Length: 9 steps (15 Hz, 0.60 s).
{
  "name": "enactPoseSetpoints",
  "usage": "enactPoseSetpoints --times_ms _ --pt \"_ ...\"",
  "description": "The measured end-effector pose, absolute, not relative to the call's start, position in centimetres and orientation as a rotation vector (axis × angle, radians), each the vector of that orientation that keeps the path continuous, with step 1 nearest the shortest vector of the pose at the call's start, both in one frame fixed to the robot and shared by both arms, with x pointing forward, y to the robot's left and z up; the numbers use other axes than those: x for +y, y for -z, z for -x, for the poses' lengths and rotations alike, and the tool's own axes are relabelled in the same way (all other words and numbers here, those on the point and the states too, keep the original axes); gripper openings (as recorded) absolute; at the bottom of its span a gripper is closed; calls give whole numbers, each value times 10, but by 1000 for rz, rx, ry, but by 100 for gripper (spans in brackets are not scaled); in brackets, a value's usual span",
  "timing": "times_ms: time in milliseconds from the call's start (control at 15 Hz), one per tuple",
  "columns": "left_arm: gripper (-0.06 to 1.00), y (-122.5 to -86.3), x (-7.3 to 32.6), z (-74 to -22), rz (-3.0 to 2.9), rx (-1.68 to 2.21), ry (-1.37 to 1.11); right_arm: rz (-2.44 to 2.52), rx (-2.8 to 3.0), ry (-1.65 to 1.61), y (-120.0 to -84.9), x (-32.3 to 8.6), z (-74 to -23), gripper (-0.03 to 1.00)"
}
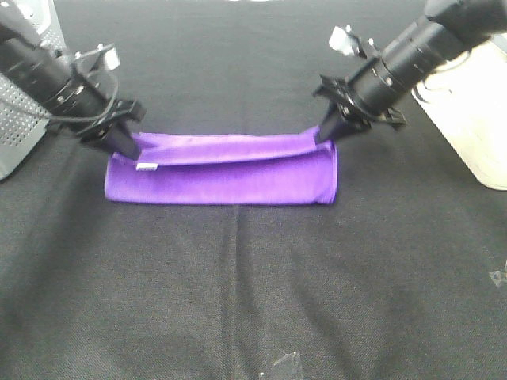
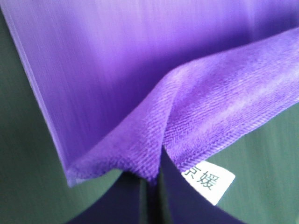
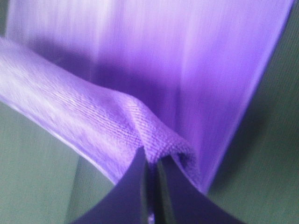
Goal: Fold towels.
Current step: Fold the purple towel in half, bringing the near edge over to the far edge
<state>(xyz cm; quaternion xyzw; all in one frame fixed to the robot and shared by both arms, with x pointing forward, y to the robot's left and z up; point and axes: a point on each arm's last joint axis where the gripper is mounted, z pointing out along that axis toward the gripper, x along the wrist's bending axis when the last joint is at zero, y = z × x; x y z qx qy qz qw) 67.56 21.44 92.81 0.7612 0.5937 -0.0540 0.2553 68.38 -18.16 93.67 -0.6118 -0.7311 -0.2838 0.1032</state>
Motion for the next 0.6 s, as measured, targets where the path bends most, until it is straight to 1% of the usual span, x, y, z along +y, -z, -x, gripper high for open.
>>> enactPoseSetpoints --times_ms 267,600 --pt "0 -924 211 -708 -2048 1570 82 1837 -2189 803 -920 -180 -715 1" --pt "0 -907 209 -730 -2034 1563 64 1877 -2236 815 -910 -182 -728 1"
